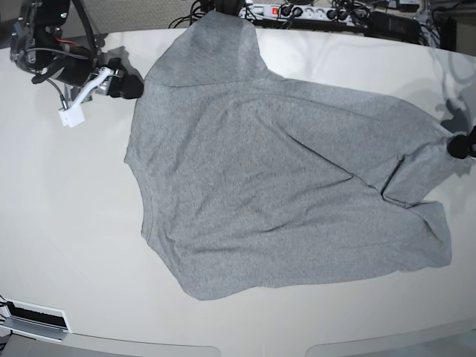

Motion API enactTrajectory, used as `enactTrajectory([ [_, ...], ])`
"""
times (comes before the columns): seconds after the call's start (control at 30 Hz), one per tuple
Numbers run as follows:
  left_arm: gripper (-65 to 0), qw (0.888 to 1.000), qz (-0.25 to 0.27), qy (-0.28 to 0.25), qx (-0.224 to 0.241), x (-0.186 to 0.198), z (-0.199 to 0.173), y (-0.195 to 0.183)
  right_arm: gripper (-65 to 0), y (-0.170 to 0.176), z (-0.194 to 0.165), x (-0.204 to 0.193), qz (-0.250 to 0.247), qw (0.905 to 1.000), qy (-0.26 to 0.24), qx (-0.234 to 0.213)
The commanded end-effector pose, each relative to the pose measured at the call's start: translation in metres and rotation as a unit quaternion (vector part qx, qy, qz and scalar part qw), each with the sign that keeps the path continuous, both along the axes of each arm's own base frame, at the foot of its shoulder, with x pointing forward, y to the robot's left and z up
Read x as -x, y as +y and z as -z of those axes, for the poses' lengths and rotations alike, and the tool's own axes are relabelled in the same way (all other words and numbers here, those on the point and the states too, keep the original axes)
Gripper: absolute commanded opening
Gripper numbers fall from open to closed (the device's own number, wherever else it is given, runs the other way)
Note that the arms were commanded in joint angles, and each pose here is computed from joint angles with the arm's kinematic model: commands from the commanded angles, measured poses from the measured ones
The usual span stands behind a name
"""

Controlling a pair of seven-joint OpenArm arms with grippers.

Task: Layout the t-shirt on the table in an organized manner, then fold the t-shirt properly
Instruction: 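Move the right gripper to the shirt shoulder and grasp it, then lift the shirt with both grippers and stretch it between them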

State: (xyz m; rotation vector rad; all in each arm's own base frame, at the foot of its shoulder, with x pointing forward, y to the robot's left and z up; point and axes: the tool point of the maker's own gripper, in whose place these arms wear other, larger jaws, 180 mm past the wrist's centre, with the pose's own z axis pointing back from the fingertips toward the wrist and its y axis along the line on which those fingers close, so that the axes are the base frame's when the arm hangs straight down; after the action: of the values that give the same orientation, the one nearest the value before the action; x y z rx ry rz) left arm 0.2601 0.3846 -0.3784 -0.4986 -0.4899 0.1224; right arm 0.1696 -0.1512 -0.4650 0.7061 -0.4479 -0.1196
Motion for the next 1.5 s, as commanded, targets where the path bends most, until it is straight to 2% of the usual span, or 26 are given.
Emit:
enactTrajectory([
  [0.0, -65.0, 1.0, -0.001, -0.023, -0.013, -0.01, -0.019, 0.012, -37.5, -0.004, 0.001, 0.001, 0.001, 1.0, 0.004, 0.006],
  [0.13, -65.0, 1.0, -0.001, -0.024, -0.012, -0.01, -0.019, 0.012, -32.2, 0.002, 0.013, 0.012, 0.01, 0.9995, 0.027, -0.014],
  [0.27, -65.0, 1.0, -0.002, -0.025, -0.011, -0.01, -0.02, 0.012, -32.1, 0.009, 0.019, 0.018, 0.026, 0.9977, 0.042, -0.045],
  [0.47, -65.0, 0.999, -0.005, -0.033, -0.002, -0.013, -0.022, 0.01, -32.1, 0.02, 0.014, 0.028, 0.004, 0.995, 0.064, -0.076],
  [0.6, -65.0, 0.999, -0.007, -0.037, 0.003, -0.014, -0.024, 0.009, -32.4, 0.02, 0.014, 0.03, 0.0, 0.9947, 0.069, -0.076],
  [0.83, -65.0, 0.999, -0.009, -0.039, 0.006, -0.015, -0.025, 0.008, -45.8, 0.02, 0.014, 0.028, 0.0, 0.9948, 0.067, -0.077],
  [0.93, -65.0, 0.999, -0.008, -0.04, 0.007, -0.015, -0.025, 0.008, -63.4, 0.019, 0.013, 0.026, -0.005, 0.995, 0.066, -0.075],
  [0.97, -65.0, 0.999, -0.007, -0.038, 0.008, -0.015, -0.025, 0.008, -65.0, 0.019, 0.012, 0.026, -0.012, 0.9947, 0.07, -0.074],
  [1.1, -65.0, 0.999, 0.014, -0.016, 0.044, -0.005, -0.033, -0.002, -65.0, 0.018, -0.006, 0.027, -0.045, 0.9898, 0.074, -0.113],
  [1.17, -65.0, 0.999, 0.038, 0.014, 0.036, 0.006, -0.035, -0.001, -65.0, 0.012, -0.022, 0.016, -0.033, 0.9883, 0.045, -0.142],
  [1.27, -65.0, 0.998, 0.061, 0.01, 0.008, 0.004, -0.051, 0.005, -65.0, 0.003, -0.049, -0.002, -0.023, 0.9857, -0.007, -0.167],
  [1.47, -65.0, 0.99, 0.124, 0.015, -0.064, 0.008, -0.086, 0.017, -65.0, -0.02, -0.068, 0.01, -0.064, 0.992, -0.022, -0.107],
])
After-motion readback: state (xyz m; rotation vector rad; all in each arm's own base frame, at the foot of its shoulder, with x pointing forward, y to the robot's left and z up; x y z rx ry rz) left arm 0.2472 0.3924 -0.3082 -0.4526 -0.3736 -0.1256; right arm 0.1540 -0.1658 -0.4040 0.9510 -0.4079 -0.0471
